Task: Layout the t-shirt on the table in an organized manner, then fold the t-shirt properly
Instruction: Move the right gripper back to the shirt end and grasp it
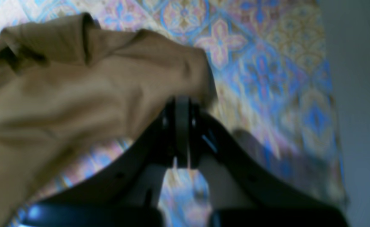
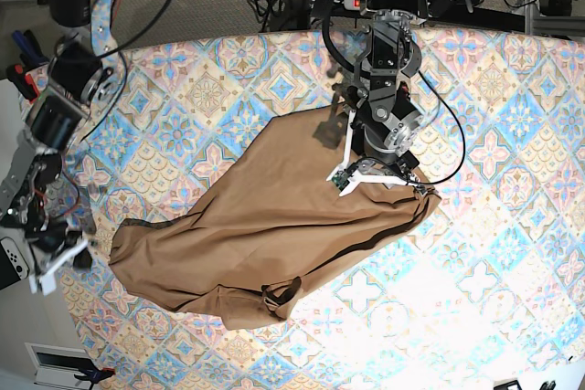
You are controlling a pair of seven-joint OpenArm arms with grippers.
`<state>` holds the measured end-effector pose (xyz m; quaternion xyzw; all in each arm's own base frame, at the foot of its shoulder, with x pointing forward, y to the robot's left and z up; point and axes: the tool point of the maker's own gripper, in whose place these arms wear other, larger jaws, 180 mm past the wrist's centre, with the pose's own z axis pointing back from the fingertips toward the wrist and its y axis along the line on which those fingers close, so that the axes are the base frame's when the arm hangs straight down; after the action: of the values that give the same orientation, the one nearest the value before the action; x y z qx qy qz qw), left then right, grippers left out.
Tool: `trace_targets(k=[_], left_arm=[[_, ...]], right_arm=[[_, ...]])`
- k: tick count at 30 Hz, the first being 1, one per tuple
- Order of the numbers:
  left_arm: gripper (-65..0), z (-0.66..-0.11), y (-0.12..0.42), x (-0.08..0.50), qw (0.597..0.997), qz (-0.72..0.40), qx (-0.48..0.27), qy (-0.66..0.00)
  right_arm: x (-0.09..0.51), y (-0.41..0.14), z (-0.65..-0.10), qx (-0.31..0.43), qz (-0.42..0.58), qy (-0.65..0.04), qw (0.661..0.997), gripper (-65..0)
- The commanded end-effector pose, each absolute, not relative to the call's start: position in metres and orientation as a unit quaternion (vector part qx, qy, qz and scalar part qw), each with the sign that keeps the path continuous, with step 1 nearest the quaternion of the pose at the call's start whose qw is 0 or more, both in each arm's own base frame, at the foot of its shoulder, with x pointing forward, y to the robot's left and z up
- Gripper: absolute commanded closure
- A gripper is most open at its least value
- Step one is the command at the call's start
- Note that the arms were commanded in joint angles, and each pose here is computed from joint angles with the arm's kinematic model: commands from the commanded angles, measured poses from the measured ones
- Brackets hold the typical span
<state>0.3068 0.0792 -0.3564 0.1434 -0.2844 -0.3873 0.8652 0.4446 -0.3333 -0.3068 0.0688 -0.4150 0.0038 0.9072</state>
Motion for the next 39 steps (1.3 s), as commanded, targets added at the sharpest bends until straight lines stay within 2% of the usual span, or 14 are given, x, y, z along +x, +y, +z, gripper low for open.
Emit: trace_targets(k=[1,2,4,5,11,18,20,23,24,39], left_arm=[[-19.6,-0.345,0.075,0.314,0.86,-0.382,0.143,-0.306],[-19.6,-0.345,0.075,0.314,0.86,-0.382,0.143,-0.306],[-19.6,-0.345,0.075,0.314,0.86,-0.382,0.143,-0.306],[-19.6,-0.345,0.075,0.314,0.86,-0.382,0.143,-0.306],[-19.7,-0.345,0.076,0.314,0.861,-0.381,0.143,-0.306],[-19.7,-0.345,0.076,0.315,0.86,-0.381,0.144,-0.306],[-19.7,-0.344,0.076,0.315,0.86,-0.381,0.145,-0.307],[-19.7,-0.344,0.077,0.315,0.86,-0.38,0.146,-0.306],[-19.7,-0.345,0.078,0.315,0.86,-0.381,0.146,-0.305],[-19.7,-0.345,0.08,0.315,0.86,-0.381,0.15,-0.304]], right_arm=[[0.454,-0.345,-0.284,0.054,-0.012,-0.44,0.896,0.0],[0.451,-0.348,-0.287,0.05,-0.029,-0.429,0.901,-2.3],[0.449,-0.353,-0.289,0.046,-0.054,-0.42,0.905,-15.3],[0.449,-0.354,-0.289,0.046,-0.06,-0.42,0.904,-19.0],[0.453,-0.348,-0.285,0.079,-0.051,-0.445,0.89,-23.6],[0.446,-0.322,-0.356,0.173,-0.11,-0.406,0.891,-27.2],[0.443,-0.315,-0.373,0.192,-0.13,-0.396,0.888,-31.9],[0.464,-0.309,-0.356,0.209,-0.136,-0.414,0.875,-42.8],[0.466,-0.308,-0.355,0.211,-0.136,-0.415,0.875,-44.6],[0.475,-0.308,-0.343,0.215,-0.128,-0.455,0.854,-45.1]])
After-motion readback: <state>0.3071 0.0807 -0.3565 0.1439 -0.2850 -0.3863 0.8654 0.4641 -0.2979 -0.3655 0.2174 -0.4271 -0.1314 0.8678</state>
